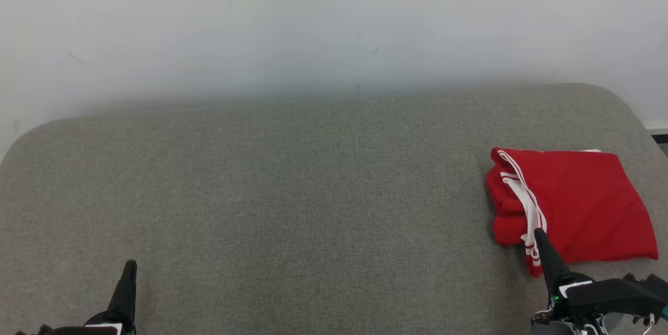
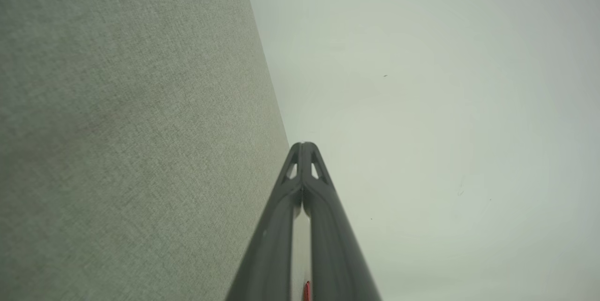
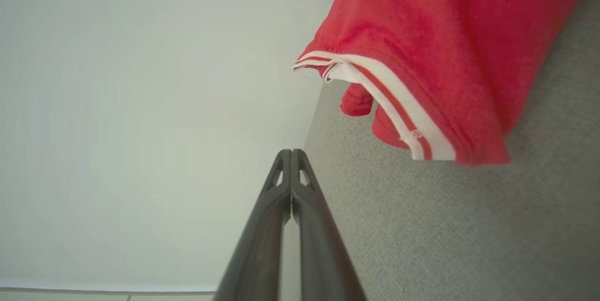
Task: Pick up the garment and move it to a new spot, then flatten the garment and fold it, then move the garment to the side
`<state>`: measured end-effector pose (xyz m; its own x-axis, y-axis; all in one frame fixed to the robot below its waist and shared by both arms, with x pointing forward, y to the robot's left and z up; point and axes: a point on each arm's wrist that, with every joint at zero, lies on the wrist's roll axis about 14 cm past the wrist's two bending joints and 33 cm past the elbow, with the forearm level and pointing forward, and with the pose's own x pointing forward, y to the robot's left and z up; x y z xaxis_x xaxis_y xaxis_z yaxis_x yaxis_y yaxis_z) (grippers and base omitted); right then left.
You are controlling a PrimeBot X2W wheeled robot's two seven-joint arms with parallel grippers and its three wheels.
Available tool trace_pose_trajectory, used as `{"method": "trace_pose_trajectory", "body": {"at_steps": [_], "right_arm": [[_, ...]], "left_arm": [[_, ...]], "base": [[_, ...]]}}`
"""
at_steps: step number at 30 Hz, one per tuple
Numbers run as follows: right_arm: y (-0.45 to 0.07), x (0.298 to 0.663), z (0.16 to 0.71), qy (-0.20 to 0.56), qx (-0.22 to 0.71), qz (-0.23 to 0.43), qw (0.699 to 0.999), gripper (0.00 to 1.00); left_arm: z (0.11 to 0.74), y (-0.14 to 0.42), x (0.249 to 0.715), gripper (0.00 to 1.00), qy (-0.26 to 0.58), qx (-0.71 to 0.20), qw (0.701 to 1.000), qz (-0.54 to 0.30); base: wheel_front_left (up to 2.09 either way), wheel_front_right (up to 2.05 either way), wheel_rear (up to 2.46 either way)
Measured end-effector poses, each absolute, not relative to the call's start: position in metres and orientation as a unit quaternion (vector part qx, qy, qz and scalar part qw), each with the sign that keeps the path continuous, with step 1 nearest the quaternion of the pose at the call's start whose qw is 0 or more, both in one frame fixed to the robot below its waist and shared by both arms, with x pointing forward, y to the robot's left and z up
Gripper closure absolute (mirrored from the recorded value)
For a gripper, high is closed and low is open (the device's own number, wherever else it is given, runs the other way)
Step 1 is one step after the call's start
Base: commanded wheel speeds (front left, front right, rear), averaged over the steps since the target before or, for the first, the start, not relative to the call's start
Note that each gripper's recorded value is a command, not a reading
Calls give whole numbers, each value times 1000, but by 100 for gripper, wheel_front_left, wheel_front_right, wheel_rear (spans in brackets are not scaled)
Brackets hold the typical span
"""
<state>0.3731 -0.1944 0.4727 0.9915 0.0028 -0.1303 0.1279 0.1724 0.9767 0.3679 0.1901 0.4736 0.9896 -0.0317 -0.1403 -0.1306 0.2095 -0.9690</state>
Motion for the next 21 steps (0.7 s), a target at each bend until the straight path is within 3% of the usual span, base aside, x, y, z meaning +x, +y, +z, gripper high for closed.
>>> {"method": "trace_pose_trajectory", "body": {"at_steps": [14,21], "right_arm": [[-203,377,476,30,707,-42,705,100],[-203,377,477,27,711,-41,701,100]], "left_arm": [[477,190,377,100,44,-703,709,27],[477,189,378,100,42,-706,706,26]], "base": [[0,0,0],[0,0,0]]}}
